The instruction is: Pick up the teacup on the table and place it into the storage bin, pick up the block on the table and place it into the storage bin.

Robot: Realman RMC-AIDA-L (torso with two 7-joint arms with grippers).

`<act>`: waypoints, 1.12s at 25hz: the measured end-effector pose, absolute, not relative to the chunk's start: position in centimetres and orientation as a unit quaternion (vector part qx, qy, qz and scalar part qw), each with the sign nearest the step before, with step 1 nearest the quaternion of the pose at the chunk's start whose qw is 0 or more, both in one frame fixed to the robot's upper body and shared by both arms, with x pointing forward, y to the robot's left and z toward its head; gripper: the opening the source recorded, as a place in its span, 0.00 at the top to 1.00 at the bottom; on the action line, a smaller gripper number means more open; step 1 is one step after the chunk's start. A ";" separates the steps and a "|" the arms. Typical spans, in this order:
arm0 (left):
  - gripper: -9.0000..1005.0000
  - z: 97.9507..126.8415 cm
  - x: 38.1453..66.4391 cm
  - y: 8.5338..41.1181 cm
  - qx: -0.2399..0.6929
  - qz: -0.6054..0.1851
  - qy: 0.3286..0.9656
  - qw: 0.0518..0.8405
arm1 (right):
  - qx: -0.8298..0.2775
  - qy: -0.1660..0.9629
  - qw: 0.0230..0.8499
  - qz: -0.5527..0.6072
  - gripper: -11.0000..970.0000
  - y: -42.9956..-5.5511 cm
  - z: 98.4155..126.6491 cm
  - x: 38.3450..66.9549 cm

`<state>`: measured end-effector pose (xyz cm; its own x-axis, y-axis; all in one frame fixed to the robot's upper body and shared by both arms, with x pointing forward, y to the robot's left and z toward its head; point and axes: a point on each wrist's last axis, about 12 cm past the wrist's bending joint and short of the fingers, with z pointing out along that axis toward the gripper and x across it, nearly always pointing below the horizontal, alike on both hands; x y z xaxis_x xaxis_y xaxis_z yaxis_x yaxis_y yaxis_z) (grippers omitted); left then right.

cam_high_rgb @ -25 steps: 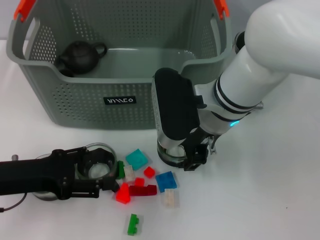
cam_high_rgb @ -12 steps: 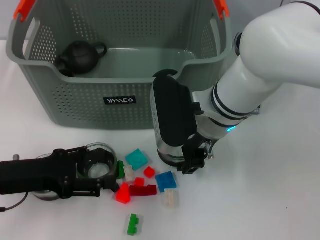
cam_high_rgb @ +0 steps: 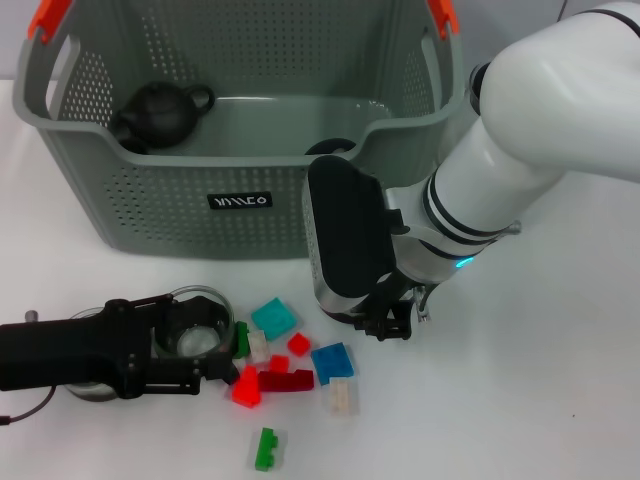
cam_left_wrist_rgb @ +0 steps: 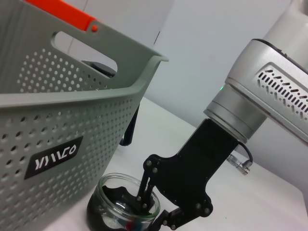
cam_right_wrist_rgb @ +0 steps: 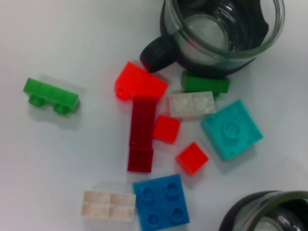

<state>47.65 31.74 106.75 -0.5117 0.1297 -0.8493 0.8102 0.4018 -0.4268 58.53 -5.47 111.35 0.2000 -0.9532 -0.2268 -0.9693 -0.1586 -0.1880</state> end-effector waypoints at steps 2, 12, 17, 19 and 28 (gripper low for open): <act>0.08 106.8 47.6 31.7 0.315 -0.447 0.746 0.381 | -0.762 0.631 0.143 0.028 0.64 -5.5 111.4 58.5; 0.08 106.8 47.6 31.7 0.316 -0.449 0.744 0.380 | -0.758 0.633 0.155 0.038 0.93 -5.3 112.3 58.2; 0.08 106.7 47.3 31.8 0.315 -0.452 0.745 0.376 | -0.757 0.632 0.161 0.053 0.93 -5.0 113.9 57.1; 0.08 106.7 47.2 31.8 0.314 -0.453 0.746 0.375 | -0.753 0.634 0.164 0.063 0.93 -5.0 114.9 56.6; 0.08 106.7 46.8 32.2 0.312 -0.454 0.744 0.378 | -0.726 0.636 0.223 0.133 0.93 -5.2 121.7 54.9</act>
<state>46.78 32.17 106.72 -0.5194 0.1219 -0.8458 0.8075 0.3937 -0.4392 54.87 -5.21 121.74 0.1544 -0.8646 -0.4782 -0.9839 -0.0902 -0.1546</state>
